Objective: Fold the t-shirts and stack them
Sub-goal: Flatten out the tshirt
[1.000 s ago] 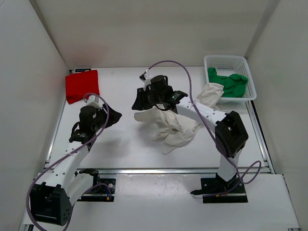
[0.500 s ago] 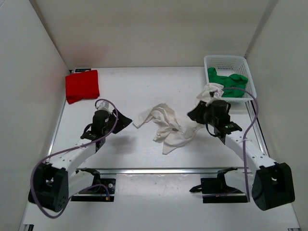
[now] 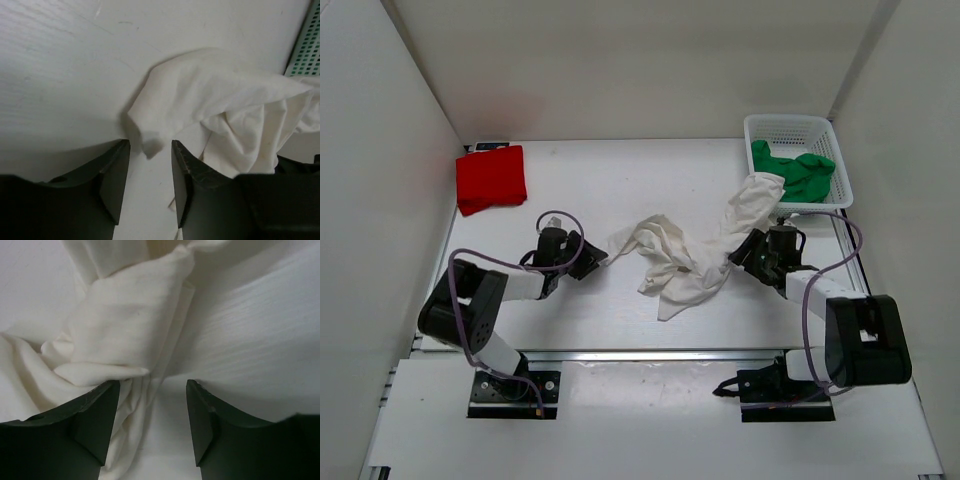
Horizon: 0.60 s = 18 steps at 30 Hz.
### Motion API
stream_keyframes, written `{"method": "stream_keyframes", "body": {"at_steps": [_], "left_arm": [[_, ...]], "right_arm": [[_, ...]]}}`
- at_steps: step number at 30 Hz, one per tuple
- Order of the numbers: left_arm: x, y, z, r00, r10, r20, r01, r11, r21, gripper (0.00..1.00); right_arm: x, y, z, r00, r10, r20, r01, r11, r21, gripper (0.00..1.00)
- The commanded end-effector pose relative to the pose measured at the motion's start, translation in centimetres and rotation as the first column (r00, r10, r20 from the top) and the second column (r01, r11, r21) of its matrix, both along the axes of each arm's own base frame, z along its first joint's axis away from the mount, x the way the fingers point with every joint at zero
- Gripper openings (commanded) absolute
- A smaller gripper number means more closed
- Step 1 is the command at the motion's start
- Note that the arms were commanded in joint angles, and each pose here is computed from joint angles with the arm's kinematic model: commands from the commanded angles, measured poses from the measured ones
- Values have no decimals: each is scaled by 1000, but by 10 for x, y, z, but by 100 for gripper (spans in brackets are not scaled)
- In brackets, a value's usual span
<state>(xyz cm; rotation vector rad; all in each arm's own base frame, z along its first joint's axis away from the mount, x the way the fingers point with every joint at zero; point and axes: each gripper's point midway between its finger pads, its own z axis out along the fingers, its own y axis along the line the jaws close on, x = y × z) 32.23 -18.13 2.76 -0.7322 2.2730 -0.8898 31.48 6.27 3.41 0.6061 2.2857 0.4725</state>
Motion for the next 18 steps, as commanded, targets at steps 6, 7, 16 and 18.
{"method": "stream_keyframes", "body": {"at_steps": [6,7,16,18], "left_arm": [[12,-8,-14,999,20,-31,-21,1000,-3,17],[14,-6,-13,999,25,-31,-25,1000,4,15],[42,4,34,995,39,93,-39,999,-1,0],[46,15,58,988,53,144,-51,999,-18,0]], "right_arm": [[67,9,57,970,16,243,-15,1000,-5,21],[68,8,60,969,11,248,-4,1000,-28,12],[62,23,150,893,59,445,-16,995,-101,0],[61,31,183,863,91,498,-31,991,-128,0]]}}
